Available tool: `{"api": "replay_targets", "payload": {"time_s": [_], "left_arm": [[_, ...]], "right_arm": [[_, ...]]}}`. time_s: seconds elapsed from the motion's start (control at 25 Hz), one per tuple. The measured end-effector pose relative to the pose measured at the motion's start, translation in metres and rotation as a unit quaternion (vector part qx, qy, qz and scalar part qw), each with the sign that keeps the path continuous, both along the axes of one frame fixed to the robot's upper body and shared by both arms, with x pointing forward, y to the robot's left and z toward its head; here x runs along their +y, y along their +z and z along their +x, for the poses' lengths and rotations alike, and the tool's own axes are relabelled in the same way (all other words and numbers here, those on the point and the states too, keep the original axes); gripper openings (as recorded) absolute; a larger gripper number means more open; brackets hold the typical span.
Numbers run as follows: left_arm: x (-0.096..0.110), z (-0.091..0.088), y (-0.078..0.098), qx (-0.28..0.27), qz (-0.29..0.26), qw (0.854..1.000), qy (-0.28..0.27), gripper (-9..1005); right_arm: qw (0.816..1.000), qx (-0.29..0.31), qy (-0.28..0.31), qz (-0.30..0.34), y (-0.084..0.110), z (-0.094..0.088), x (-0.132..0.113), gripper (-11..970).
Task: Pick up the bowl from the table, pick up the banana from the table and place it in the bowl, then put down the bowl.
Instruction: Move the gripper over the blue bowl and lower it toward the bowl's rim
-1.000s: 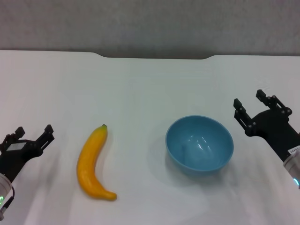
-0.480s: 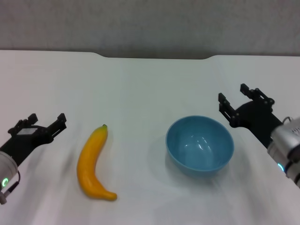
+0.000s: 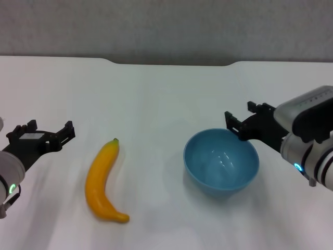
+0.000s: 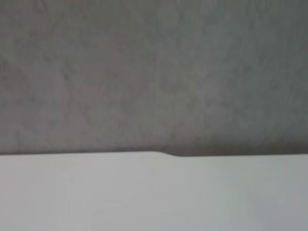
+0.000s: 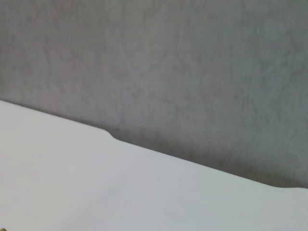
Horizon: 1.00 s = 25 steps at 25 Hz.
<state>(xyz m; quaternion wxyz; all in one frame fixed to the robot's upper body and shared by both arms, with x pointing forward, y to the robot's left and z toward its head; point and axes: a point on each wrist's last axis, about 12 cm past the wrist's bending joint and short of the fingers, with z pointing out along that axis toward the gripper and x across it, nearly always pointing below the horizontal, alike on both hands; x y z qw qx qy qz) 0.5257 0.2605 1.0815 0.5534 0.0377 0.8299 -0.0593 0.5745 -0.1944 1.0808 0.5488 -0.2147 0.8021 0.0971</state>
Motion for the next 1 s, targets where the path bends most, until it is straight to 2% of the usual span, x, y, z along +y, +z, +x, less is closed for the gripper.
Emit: {"api": "replay_targets", "payload": {"time_s": [0.2,0.52,0.72,0.88,1.0], "left_arm": [[-0.007,0.001,0.010,0.012,0.009,1.000,0.004,896],[-0.010,0.003,0.024,0.028,0.021,0.999,0.011,896],[-0.012,0.003,0.036,0.040,0.045,0.998,0.004,896],[-0.012,0.004,0.038,0.049,0.064,0.997,0.002,896],[-0.013,0.004,0.038,0.053,0.068,0.996,0.001,896]], "right_arm": [[1.000,0.025,0.009,0.006,0.028,0.001,0.001,636],[0.992,0.120,0.017,0.025,0.065,0.019,-0.010,636],[0.983,0.181,-0.006,-0.016,0.075,0.032,-0.021,637],[0.973,0.217,-0.021,-0.071,0.085,0.039,-0.016,638],[0.969,0.233,-0.019,-0.077,0.085,0.041,-0.014,638]]}}
